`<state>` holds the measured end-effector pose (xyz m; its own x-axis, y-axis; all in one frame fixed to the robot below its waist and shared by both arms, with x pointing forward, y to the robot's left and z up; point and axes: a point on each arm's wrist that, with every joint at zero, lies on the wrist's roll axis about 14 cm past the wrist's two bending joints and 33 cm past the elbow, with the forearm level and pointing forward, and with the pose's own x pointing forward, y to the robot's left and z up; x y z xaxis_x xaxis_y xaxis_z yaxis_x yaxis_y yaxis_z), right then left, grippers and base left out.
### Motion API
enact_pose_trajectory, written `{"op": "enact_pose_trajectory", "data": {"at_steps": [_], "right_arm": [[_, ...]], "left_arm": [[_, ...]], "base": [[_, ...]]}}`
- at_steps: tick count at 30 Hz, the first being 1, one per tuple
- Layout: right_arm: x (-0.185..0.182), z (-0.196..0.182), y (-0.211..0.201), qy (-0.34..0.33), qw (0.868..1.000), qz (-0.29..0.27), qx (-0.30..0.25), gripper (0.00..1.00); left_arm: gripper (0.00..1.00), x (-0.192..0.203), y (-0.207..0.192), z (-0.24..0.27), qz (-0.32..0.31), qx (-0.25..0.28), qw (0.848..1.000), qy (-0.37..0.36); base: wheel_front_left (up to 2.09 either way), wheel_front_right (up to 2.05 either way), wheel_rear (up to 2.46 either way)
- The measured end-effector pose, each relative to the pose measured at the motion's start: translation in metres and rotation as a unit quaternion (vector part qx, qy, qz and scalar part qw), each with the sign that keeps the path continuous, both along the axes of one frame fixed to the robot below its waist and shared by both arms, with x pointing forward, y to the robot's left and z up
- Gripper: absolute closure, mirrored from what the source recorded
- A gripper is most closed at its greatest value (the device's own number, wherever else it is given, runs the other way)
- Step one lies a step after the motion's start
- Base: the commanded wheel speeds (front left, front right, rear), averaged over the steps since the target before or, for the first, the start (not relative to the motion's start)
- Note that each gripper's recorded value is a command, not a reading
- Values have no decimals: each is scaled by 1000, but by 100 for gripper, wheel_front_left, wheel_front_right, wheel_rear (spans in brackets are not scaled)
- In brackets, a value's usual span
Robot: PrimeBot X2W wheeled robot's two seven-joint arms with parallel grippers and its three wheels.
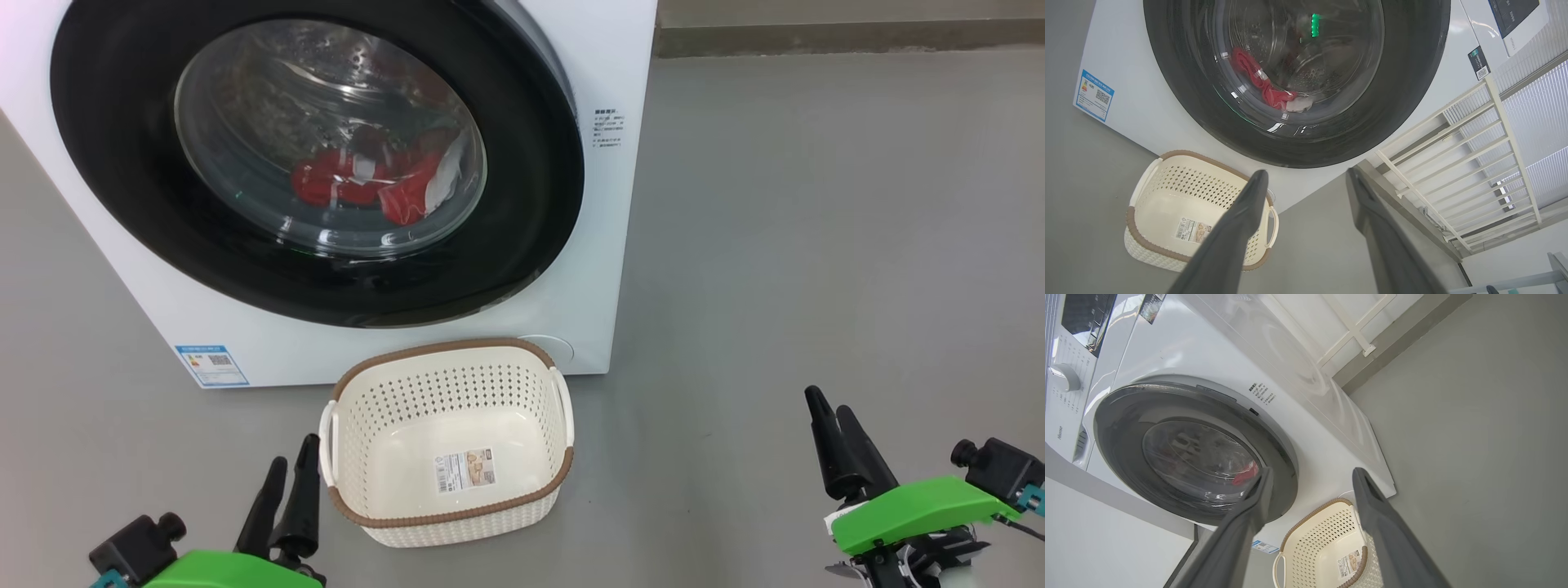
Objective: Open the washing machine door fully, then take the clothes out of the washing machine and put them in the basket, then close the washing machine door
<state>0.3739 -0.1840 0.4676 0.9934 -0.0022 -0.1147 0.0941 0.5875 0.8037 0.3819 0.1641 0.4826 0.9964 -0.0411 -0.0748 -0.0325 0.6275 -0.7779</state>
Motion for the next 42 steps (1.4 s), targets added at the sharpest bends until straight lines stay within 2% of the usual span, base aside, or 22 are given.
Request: {"op": "enact_pose_trajectory", "data": {"at_steps": [11, 27, 42], "right_arm": [[6, 15, -1, -28, 996, 4, -80, 0], [14, 31, 3, -59, 983, 16, -175, 0], [24, 52, 11, -100, 960, 28, -258, 0]], "left_arm": [[0, 6, -4, 6, -7, 66, 998, -14], [0, 12, -7, 12, -10, 135, 990, -34], [0, 20, -11, 29, -15, 226, 972, -71]], "base": [[0, 0, 0], [0, 0, 0], [0, 0, 0]]}}
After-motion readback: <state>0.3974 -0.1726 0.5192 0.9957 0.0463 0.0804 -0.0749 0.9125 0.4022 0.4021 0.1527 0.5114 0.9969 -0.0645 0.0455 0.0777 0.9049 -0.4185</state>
